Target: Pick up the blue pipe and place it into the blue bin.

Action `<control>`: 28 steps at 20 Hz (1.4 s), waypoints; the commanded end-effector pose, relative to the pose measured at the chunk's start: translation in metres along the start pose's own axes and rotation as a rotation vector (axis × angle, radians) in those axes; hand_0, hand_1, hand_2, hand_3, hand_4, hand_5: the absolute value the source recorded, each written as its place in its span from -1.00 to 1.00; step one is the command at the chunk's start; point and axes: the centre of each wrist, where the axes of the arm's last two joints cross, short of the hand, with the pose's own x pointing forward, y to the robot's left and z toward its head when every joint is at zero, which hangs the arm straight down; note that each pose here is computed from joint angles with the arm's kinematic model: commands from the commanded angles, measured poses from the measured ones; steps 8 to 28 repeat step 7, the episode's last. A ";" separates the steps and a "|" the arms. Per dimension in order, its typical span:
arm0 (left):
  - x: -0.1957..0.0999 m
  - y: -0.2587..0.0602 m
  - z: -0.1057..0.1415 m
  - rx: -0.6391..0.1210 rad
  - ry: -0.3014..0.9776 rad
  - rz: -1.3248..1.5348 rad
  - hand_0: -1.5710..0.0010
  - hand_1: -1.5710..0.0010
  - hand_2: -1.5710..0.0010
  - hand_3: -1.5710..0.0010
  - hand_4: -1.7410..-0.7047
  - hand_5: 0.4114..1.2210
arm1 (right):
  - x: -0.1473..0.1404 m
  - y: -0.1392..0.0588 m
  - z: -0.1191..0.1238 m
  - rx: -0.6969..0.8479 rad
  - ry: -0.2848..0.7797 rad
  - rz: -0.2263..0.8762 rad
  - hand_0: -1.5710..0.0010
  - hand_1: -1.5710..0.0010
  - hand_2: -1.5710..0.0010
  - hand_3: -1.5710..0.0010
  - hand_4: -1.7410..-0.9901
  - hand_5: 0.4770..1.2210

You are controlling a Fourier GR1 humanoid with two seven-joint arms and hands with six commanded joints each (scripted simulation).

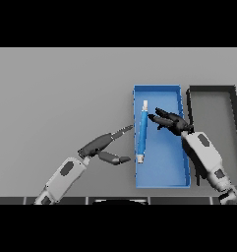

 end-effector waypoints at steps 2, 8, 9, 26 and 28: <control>0.000 0.000 0.003 -0.001 0.001 0.006 1.00 1.00 1.00 1.00 0.58 -0.86 | -0.002 -0.001 0.000 -0.005 -0.006 0.003 0.98 0.99 0.99 0.99 0.62 -0.47; 0.006 0.005 0.002 0.008 -0.003 0.009 1.00 1.00 1.00 1.00 0.58 -0.86 | -0.002 -0.001 0.000 0.010 -0.020 0.001 0.99 0.99 0.99 0.99 0.63 -0.46; 0.006 0.005 0.002 0.008 -0.003 0.009 1.00 1.00 1.00 1.00 0.58 -0.86 | -0.002 -0.001 0.000 0.010 -0.020 0.001 0.99 0.99 0.99 0.99 0.63 -0.46; 0.006 0.005 0.002 0.008 -0.003 0.009 1.00 1.00 1.00 1.00 0.58 -0.86 | -0.002 -0.001 0.000 0.010 -0.020 0.001 0.99 0.99 0.99 0.99 0.63 -0.46; 0.006 0.005 0.002 0.008 -0.003 0.009 1.00 1.00 1.00 1.00 0.58 -0.86 | -0.002 -0.001 0.000 0.010 -0.020 0.001 0.99 0.99 0.99 0.99 0.63 -0.46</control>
